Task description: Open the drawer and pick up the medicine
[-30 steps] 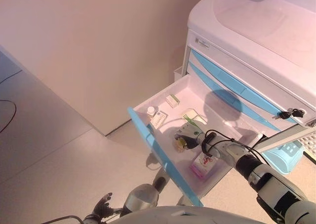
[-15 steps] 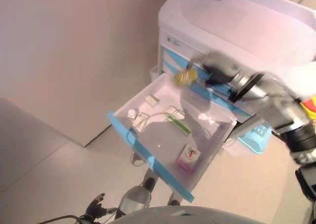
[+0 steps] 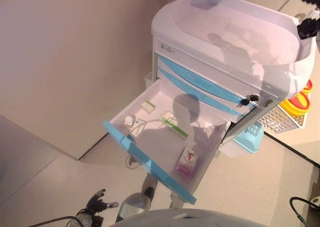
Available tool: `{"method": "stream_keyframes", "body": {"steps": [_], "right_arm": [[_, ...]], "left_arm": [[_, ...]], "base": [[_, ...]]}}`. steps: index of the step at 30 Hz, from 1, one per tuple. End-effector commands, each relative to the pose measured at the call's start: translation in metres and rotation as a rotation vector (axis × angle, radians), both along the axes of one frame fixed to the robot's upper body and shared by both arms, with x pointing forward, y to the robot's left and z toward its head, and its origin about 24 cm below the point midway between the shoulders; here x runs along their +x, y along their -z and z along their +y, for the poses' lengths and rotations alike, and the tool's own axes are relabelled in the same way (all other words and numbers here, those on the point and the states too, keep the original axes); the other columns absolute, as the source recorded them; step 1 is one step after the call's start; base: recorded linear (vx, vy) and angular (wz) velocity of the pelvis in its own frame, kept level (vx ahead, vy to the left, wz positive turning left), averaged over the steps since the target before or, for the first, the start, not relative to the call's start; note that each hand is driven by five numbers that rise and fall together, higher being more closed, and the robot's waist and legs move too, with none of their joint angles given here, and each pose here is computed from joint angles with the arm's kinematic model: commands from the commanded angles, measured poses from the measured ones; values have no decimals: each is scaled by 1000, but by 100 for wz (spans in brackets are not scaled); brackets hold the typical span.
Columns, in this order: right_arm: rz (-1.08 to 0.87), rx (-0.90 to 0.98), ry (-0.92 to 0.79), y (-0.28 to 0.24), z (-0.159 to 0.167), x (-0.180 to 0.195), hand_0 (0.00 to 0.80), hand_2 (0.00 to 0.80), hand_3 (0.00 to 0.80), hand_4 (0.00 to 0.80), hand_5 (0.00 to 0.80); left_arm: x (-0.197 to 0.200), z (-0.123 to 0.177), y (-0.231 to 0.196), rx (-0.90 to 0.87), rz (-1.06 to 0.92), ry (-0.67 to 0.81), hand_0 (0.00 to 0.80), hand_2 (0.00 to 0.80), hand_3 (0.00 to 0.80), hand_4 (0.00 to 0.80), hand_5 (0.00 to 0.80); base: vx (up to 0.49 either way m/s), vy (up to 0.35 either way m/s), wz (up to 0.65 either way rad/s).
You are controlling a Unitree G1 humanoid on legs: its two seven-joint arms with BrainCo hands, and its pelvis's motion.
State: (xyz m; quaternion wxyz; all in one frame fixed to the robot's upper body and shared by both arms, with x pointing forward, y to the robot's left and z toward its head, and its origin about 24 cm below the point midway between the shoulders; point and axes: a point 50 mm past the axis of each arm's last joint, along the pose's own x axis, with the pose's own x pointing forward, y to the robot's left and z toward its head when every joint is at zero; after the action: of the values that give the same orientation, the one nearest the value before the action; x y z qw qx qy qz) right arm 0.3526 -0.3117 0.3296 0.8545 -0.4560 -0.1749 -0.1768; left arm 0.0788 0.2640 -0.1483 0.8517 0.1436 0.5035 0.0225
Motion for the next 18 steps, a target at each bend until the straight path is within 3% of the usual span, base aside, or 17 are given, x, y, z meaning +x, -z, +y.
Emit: {"method": "stream_keyframes", "body": {"steps": [1,10,18], "right_arm": [[-14,-126,47,-38,0,-6,800,800,800,800,800],[183,-339,259,-52,-22,-5,800,800,800,800,800],[341,-471,287,-55,-24,-6,800,800,800,800,800]], "left_arm": [[-10,21,-5,50,52,3,0,0,0,0,0],[-15,30,-8,74,61,26,0,0,0,0,0],[-7,31,-12,68,6,47,0,0,0,0,0]], "base": [[57,-12,9],[38,-3,13],[8,-11,8]]}}
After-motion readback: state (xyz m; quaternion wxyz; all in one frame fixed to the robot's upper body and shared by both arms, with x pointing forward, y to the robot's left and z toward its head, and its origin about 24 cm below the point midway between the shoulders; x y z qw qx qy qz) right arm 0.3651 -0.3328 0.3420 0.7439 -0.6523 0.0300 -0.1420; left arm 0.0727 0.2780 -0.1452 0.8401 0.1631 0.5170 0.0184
